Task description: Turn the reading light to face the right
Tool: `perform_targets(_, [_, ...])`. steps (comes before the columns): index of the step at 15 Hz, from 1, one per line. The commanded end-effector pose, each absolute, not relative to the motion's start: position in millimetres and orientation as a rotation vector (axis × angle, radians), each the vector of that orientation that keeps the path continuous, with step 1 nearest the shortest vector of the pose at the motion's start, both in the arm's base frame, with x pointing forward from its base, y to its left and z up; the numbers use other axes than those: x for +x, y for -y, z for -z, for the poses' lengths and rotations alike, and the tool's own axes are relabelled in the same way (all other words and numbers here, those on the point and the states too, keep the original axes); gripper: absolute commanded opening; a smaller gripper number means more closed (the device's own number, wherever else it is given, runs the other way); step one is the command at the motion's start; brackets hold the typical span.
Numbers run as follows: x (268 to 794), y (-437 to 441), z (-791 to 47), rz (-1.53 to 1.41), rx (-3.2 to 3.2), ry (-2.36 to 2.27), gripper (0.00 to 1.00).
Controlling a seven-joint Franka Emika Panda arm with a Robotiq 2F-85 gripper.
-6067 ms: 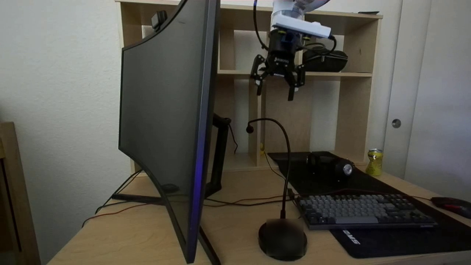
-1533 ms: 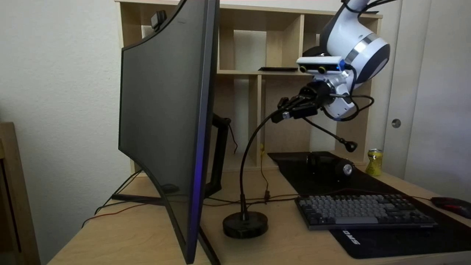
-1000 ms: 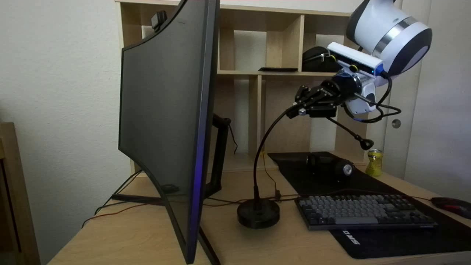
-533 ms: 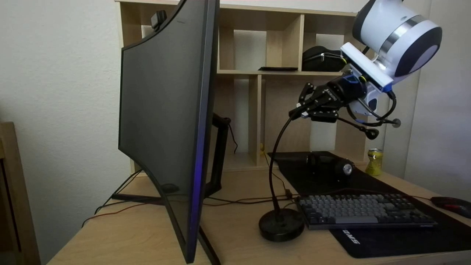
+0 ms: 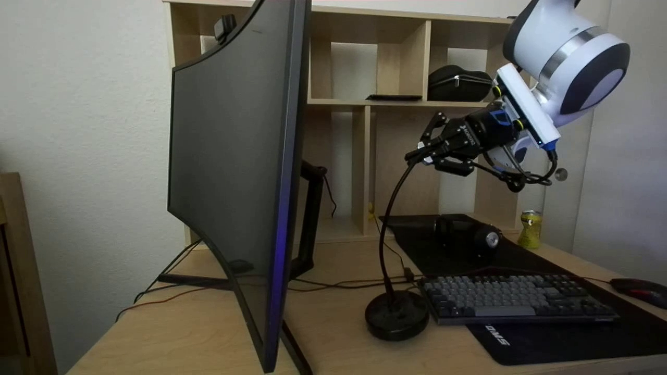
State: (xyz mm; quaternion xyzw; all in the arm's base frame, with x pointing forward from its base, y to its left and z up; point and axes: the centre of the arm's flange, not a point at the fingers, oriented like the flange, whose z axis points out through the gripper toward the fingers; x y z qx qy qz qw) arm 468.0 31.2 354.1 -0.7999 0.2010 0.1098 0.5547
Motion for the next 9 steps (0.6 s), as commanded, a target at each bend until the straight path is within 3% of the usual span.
perform_targets(1, [466,-33,-354,-0.259,-1.875,-0.431,0.07])
perform_targets(9, [465,-38,-345,-0.224,-1.813,-0.364,0.02])
